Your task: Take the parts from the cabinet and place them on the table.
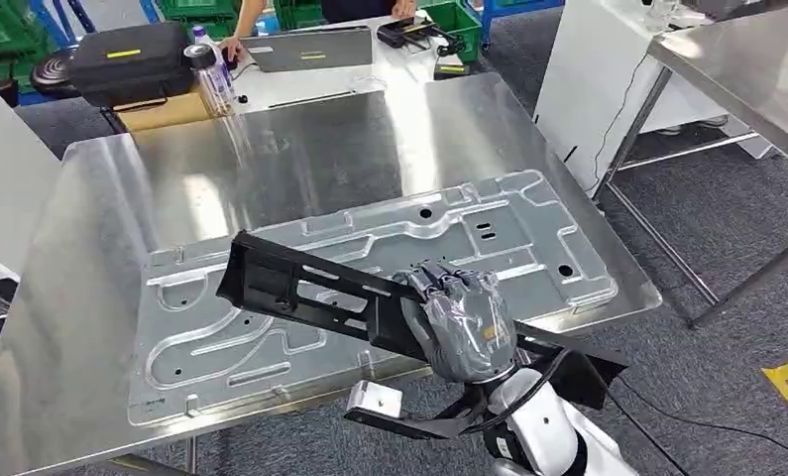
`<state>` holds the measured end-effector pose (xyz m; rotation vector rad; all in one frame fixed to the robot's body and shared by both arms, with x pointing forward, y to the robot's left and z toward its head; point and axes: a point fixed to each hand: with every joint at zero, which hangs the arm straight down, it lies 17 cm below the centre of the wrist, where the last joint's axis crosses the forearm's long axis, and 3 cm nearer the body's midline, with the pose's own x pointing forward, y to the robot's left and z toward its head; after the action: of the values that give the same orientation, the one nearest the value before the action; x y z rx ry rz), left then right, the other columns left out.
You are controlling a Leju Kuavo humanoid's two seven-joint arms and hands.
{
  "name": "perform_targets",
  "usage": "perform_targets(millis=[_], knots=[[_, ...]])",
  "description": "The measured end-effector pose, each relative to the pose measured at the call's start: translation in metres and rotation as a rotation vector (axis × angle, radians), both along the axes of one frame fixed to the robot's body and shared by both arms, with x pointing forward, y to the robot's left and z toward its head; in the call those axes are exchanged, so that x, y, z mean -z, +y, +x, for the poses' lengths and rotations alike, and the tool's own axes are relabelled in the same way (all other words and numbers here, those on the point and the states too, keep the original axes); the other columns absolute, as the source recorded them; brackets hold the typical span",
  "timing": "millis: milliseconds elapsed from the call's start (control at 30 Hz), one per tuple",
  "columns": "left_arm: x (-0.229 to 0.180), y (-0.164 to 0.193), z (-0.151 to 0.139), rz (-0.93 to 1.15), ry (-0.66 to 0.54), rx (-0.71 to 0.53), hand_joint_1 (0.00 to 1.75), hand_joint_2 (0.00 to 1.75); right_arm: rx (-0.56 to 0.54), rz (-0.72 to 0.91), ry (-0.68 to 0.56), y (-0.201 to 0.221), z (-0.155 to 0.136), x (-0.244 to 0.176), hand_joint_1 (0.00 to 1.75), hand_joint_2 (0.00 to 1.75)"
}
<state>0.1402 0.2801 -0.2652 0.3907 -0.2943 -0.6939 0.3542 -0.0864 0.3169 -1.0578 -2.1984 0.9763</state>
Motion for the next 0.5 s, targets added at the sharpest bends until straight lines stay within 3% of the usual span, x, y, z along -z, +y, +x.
perform_targets(millis=[500], knots=[[0.0013,-0.0022,-0.0060,-0.005,0.007,0.003,0.00,1.75,0.000,0.001,0.003,-0.0004,-0.0002,0.0010,1.75,1.75]])
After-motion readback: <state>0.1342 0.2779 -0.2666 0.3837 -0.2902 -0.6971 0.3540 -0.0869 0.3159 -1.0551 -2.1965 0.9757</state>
